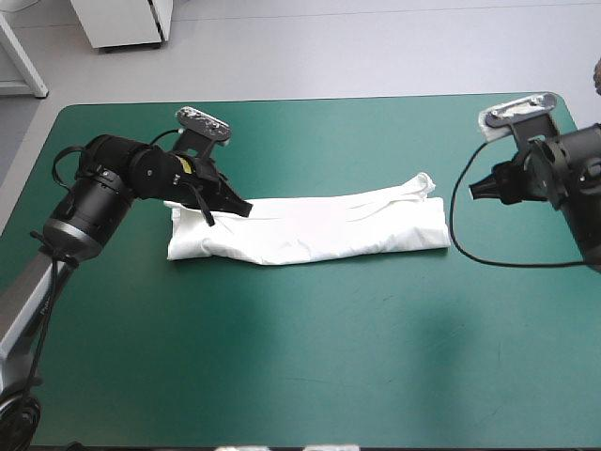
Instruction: Fold the cloth
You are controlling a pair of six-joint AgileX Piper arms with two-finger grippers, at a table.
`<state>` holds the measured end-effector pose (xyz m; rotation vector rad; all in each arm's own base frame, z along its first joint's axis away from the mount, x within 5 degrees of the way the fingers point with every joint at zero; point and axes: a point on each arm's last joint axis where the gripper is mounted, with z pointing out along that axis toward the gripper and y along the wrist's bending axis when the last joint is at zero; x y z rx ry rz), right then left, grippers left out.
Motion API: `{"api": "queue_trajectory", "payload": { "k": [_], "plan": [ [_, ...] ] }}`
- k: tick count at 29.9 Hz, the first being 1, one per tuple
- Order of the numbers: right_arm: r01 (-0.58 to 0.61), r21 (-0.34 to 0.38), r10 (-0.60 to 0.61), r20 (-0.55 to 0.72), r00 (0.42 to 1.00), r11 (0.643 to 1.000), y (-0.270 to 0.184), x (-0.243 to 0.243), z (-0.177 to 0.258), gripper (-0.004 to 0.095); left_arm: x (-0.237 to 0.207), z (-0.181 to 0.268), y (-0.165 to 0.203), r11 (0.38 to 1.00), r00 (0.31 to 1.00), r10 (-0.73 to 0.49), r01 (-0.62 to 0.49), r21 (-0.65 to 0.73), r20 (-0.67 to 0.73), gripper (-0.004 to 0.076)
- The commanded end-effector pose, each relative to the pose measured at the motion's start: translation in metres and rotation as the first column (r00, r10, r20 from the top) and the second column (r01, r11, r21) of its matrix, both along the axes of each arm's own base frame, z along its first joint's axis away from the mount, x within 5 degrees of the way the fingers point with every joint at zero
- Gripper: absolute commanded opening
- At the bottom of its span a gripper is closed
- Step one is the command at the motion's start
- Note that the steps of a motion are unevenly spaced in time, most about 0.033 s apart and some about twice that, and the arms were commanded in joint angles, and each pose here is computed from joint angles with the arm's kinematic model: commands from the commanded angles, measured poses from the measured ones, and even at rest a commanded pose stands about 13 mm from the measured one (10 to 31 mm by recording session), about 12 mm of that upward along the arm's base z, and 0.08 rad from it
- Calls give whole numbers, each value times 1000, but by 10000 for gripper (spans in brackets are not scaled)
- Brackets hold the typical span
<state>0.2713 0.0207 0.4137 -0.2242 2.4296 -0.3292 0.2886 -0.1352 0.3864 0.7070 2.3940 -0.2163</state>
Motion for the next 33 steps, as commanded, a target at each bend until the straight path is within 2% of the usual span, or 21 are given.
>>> {"api": "queue_trajectory", "payload": {
  "k": [1,4,8,17,19,22,25,28,31,33],
  "plan": [
    [38,-38,-35,81,996,999,-10,-23,12,490,-3,20,-17,988,992,-67,81,-134,103,-4],
    [72,-60,-70,48,996,996,-14,-29,6,490,9,4,-32,973,992,-113,123,-193,59,-4],
    [97,-84,-91,67,994,992,-17,-25,6,490,30,-26,-47,966,989,-149,144,-215,-7,-4],
    [103,-120,-105,-17,994,987,-14,10,-24,442,64,-91,-68,972,979,-149,119,-204,-140,-9],
    [126,-100,-130,-30,991,987,-18,19,-32,441,67,-101,-72,971,975,-149,112,-212,-168,-9],
    [172,-20,-173,-60,983,985,-31,31,-45,438,74,-119,-76,973,969,-142,99,-207,-202,-9],
    [187,131,-176,-97,980,974,-44,42,-58,411,79,-135,-78,977,964,-137,93,-193,-230,-9],
    [154,276,-117,-146,982,949,-49,52,-73,394,82,-145,-79,979,959,-132,87,-185,-249,-9],
    [118,390,-45,-189,981,913,-47,63,-88,395,83,-148,-80,979,958,-131,85,-183,-254,-9],
    [89,436,11,-221,975,896,-43,71,-101,399,83,-148,-80,979,959,-131,85,-183,-253,-9]
  ]
}}
